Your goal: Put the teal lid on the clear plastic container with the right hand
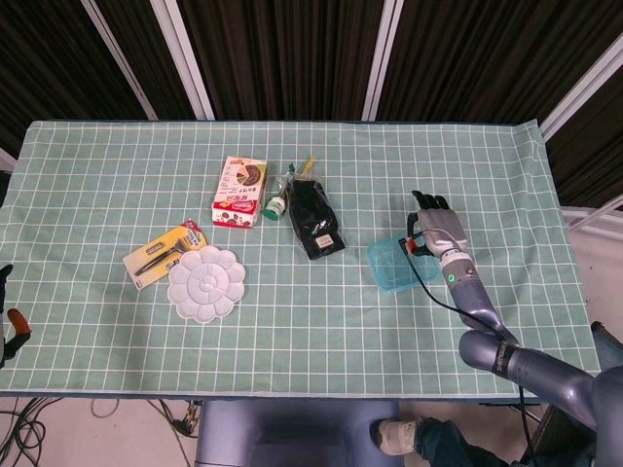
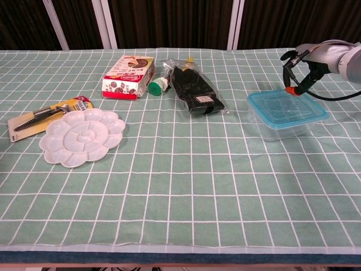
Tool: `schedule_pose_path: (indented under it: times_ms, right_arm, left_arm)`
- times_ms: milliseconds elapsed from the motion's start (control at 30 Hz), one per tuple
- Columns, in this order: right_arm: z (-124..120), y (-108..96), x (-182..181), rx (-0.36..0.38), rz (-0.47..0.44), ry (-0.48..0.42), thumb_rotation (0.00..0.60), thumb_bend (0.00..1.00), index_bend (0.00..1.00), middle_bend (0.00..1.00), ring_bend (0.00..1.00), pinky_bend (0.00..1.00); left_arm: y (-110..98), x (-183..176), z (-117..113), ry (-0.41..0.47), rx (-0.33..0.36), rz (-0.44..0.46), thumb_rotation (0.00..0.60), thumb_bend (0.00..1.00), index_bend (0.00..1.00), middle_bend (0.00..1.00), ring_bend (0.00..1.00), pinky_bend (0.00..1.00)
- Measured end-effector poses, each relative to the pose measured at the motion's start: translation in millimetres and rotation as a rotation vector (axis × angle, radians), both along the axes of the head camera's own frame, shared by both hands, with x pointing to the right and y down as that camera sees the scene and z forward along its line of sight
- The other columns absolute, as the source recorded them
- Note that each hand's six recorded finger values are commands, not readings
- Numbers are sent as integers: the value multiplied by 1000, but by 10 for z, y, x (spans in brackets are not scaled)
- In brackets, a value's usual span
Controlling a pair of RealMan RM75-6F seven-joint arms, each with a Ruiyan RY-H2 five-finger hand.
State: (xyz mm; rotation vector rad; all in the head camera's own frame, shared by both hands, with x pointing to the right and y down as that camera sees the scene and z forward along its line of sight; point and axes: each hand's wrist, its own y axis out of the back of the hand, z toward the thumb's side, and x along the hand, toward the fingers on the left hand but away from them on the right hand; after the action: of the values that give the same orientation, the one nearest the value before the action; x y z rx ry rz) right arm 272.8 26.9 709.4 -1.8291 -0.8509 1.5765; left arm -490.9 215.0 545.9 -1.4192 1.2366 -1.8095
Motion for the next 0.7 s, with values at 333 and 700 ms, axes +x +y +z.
schedule_pose_path:
  times_ms: [333, 700]
  right_arm:
    - [-129, 50, -168, 13, -30, -46, 600, 521, 592, 45, 0, 0]
    - [-18, 221, -413, -39, -63, -79, 600, 521, 592, 45, 0, 0]
  left_arm:
    - [2, 7, -4, 6, -1, 0, 600, 765, 40, 0, 0, 0]
    - [2, 12, -10, 10, -3, 2, 600, 764, 40, 0, 0, 0]
